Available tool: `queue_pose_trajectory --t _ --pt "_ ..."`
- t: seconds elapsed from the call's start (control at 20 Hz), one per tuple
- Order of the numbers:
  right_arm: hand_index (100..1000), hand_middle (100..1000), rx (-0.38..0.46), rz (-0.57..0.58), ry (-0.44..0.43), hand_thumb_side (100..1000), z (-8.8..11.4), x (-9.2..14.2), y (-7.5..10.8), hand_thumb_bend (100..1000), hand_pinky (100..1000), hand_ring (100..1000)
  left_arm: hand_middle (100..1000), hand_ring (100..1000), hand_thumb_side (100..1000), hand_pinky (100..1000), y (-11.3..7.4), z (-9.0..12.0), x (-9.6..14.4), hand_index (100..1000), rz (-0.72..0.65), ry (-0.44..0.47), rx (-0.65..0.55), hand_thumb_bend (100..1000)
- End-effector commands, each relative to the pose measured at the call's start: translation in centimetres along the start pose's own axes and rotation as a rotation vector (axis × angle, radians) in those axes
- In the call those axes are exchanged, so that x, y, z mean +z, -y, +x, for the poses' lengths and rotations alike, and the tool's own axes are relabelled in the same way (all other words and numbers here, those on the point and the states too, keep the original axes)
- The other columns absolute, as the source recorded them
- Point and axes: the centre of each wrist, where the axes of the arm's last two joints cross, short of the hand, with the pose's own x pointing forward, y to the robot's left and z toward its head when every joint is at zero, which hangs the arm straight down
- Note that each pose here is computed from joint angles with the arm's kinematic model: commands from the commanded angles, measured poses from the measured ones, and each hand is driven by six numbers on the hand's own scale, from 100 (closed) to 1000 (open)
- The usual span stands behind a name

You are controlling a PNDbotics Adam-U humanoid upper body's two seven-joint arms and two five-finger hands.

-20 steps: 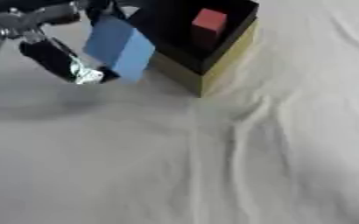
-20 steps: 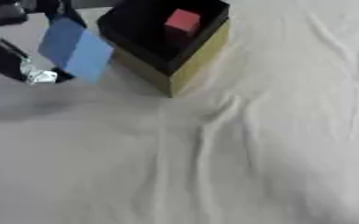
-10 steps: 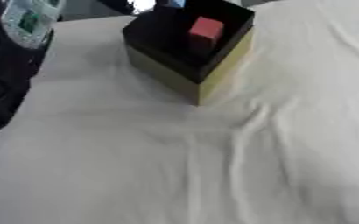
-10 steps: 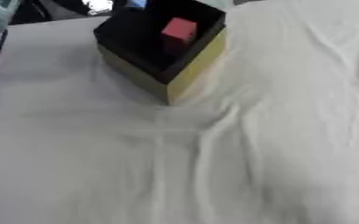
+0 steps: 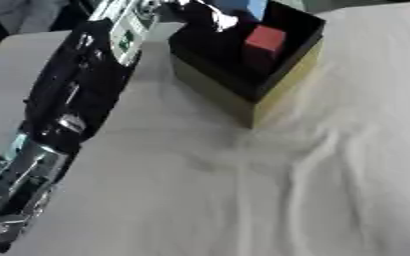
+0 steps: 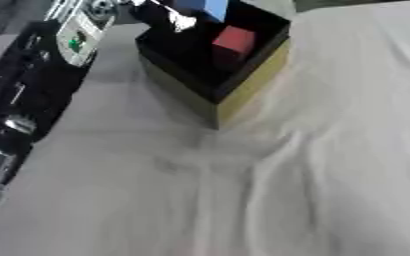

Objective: Pick up objects on the table and place them in the box.

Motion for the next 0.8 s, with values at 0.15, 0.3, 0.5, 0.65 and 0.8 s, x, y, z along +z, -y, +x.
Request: queue_pose_trajectory --t 0.15,0.3,0.5,0.65,0.8 --pt "830 580 -0.002 -0.011 0.029 798 0.6 -0.5 0.6 100 811 714 515 552 357 597 0.0 0.0 -0.7 552 0.027 0.01 -0.018 100" --pt "830 579 -0.007 -0.012 0.026 798 0.6 -0.4 0.6 100 812 714 592 631 399 657 0.5 0.2 -0.8 657 0.016 0.024 -0.033 100" --pt "830 579 -0.01 -0.014 0.021 796 0.5 -0.3 0.6 100 812 714 725 760 482 725 0.7 0.3 -0.9 794 -0.055 0.027 -0.094 301" --pt "830 579 -0.012 -0.015 0.017 795 0.5 -0.2 0.6 100 813 714 780 821 568 759 0.8 0.2 -0.8 851 -0.113 0.017 -0.128 479" --pt "830 580 -0.014 -0.018 0.015 793 0.5 -0.1 0.5 100 813 715 819 859 628 790 0.7 0.1 -0.7 890 -0.153 -0.004 -0.159 636"
